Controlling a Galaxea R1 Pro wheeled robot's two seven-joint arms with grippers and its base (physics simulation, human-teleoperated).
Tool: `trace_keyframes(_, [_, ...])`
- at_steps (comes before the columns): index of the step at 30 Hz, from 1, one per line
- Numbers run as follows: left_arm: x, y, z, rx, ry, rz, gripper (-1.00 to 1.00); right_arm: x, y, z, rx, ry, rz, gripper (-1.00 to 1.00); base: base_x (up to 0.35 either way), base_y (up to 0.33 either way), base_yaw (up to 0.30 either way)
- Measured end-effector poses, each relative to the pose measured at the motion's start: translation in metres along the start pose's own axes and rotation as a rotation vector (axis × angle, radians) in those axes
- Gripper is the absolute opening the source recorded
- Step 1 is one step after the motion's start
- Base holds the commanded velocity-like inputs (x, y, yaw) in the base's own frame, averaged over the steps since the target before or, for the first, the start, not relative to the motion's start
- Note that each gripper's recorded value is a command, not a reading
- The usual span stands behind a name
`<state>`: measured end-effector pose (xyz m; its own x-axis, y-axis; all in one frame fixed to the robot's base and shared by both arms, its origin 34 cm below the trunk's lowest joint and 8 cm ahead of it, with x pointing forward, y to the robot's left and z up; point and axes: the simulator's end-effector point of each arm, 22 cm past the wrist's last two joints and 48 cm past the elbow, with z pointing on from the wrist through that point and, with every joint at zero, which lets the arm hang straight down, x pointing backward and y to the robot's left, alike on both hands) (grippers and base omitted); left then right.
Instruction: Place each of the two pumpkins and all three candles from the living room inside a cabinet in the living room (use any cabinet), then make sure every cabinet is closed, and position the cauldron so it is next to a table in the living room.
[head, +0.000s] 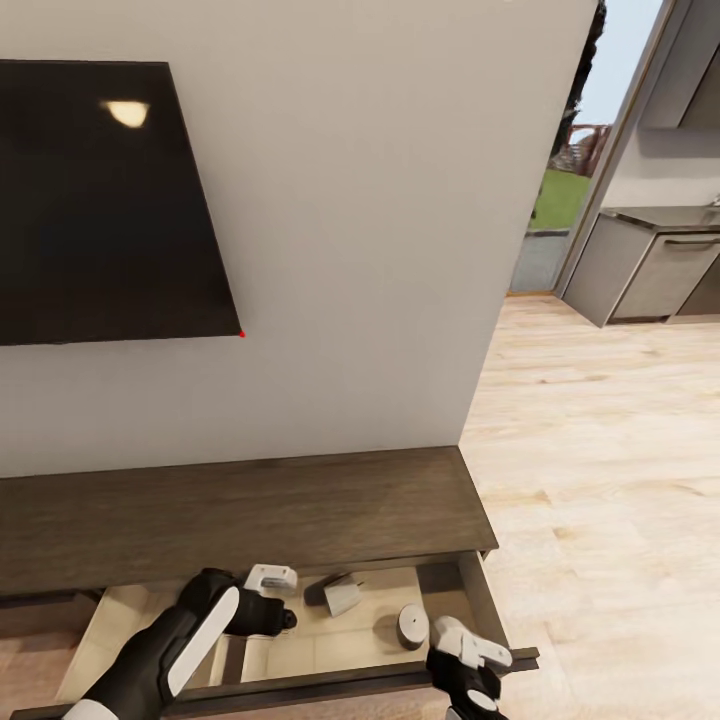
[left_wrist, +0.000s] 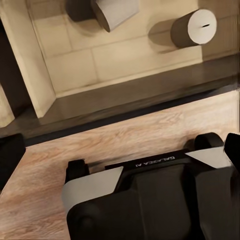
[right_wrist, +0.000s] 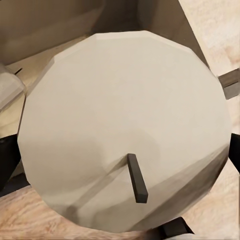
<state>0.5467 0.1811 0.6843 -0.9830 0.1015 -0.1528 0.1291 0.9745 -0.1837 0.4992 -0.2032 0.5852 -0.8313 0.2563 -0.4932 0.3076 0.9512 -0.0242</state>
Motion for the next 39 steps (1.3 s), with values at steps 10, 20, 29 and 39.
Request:
trace_keyframes(10, [-0.004, -0.002, 0.001, 0.006, -0.007, 0.006, 1.0, 0.024, 0.005, 0.003, -0.013, 0.109, -0.045, -1.0, 0.0, 0.0, 0.0])
trace_keyframes(20, [-0.009, 0.004, 0.01, 0.006, -0.02, -0.004, 1.0, 0.019, 0.037, 0.01, -0.072, 0.155, -0.059, -1.0, 0.0, 0.0, 0.0])
trace_keyframes(29, [-0.012, 0.003, 0.016, 0.014, -0.022, 0.004, 1.0, -0.004, 0.07, 0.017, -0.122, 0.169, -0.066, -1.0, 0.0, 0.0, 0.0])
trace_keyframes(39, [-0.033, 0.009, -0.004, 0.084, -0.092, 0.001, 1.0, -0.041, 0.096, 0.029, -0.154, 0.219, -0.105, -1.0, 0.0, 0.0, 0.0])
